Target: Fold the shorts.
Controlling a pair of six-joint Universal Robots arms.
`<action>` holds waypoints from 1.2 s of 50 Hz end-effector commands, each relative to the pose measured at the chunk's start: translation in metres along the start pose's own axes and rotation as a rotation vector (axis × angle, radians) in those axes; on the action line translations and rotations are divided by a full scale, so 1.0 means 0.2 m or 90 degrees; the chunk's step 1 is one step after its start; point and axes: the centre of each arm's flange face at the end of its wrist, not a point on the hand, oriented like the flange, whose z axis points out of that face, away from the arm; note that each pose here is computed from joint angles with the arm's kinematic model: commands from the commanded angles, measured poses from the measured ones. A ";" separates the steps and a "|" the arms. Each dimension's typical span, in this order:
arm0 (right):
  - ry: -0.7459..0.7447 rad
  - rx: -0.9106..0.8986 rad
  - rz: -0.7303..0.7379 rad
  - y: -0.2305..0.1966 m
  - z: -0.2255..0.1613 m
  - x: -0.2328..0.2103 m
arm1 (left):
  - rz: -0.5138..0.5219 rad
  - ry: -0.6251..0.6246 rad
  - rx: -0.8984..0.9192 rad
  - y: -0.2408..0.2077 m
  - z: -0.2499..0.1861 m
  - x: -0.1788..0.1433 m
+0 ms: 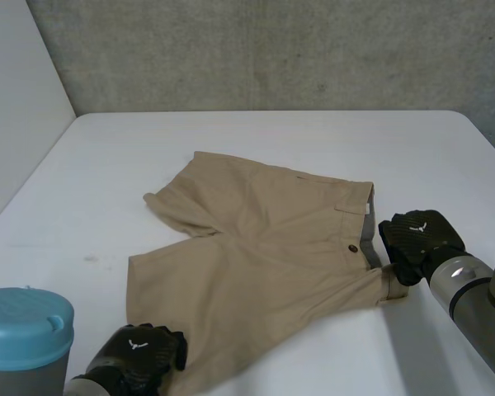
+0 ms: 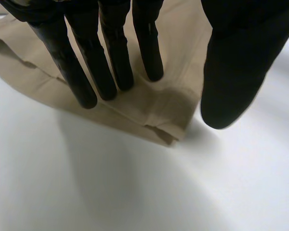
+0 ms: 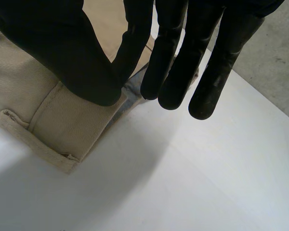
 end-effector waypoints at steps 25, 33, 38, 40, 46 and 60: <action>-0.006 -0.002 -0.028 -0.05 -0.06 0.01 | 0.084 -0.111 0.232 -0.46 0.05 -0.11; 0.027 0.053 -0.056 -0.20 0.00 0.09 | 0.130 -0.179 0.348 -0.88 0.26 -0.24; 0.045 0.082 -0.052 -0.25 0.10 0.13 | 0.127 -0.198 0.402 -1.09 0.45 -0.28; 0.064 0.110 -0.050 -0.28 0.18 0.15 | 0.129 -0.206 0.425 -1.16 0.53 -0.30; 0.116 0.172 -0.050 -0.33 0.35 0.19 | 0.142 -0.197 0.495 -1.29 0.73 -0.35; 0.187 0.244 -0.094 -0.32 0.82 0.20 | 0.184 -0.189 0.621 -1.37 1.16 -0.40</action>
